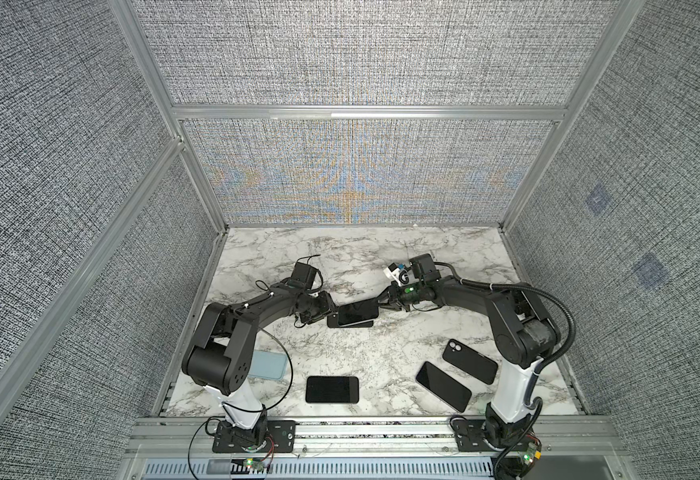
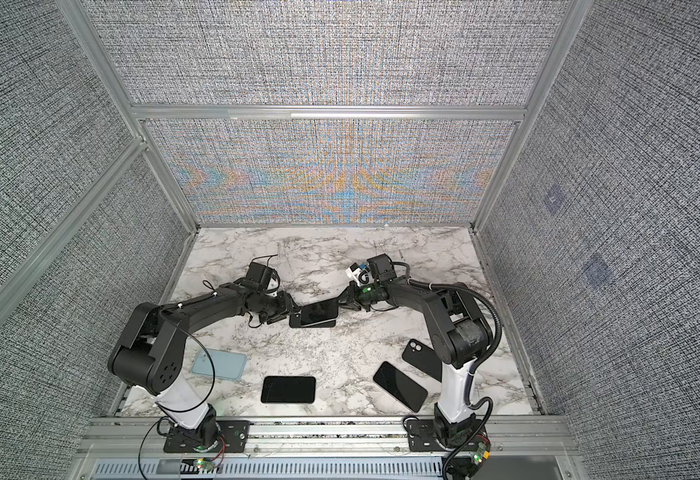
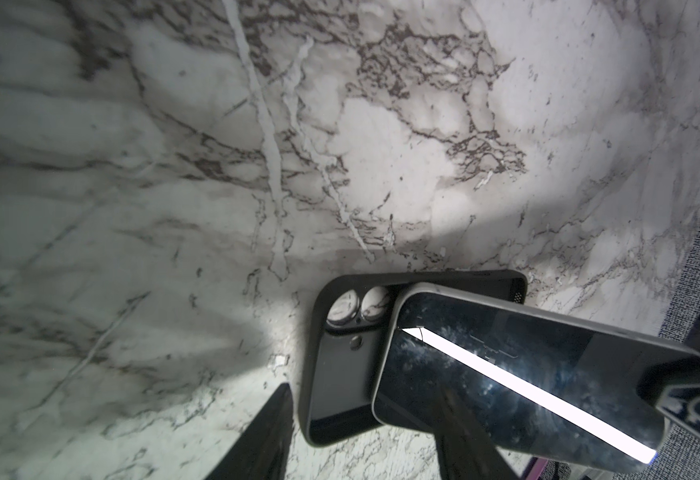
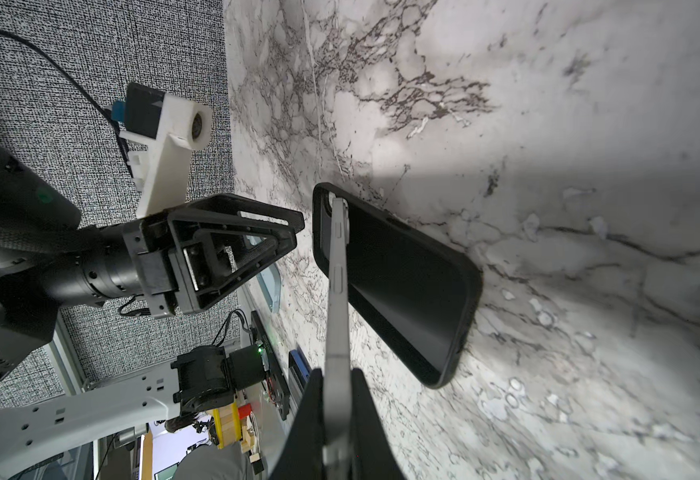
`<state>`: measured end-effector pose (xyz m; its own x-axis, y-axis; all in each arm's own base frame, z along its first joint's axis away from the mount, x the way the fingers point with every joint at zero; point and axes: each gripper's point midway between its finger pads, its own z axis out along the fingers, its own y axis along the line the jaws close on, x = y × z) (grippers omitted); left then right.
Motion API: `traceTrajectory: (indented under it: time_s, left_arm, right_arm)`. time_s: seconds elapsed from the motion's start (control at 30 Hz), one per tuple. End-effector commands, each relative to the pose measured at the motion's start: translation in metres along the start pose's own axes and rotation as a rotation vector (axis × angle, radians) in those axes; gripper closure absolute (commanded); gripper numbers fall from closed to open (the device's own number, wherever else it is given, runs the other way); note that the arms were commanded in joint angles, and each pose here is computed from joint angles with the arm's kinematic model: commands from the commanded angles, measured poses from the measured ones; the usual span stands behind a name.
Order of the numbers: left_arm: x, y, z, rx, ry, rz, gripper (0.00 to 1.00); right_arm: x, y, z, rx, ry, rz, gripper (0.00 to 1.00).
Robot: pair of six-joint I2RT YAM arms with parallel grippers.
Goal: Put the phone into the phone case
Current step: 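Lower the phone into the case opening with the right gripper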
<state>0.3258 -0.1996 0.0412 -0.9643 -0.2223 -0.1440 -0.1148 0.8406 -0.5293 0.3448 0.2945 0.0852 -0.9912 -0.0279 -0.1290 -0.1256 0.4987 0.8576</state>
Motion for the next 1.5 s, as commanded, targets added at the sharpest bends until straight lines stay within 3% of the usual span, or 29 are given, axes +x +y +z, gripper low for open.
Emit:
traceTrajectory:
  time_s: [0.0, 0.77, 1.47]
  left_arm:
    - [-0.001, -0.002, 0.003, 0.020, 0.001, -0.005, 0.44]
    - [0.009, 0.007, 0.010, 0.009, 0.024, -0.021, 0.45]
    - [0.022, 0.003, 0.006, 0.051, 0.026, -0.035, 0.45]
  right_arm:
    - [0.002, 0.000, 0.002, -0.009, 0.015, -0.010, 1.00]
    - [0.008, -0.032, 0.018, 0.053, 0.069, 0.063, 1.00]
    - [0.006, -0.047, 0.035, 0.105, 0.028, 0.099, 1.00]
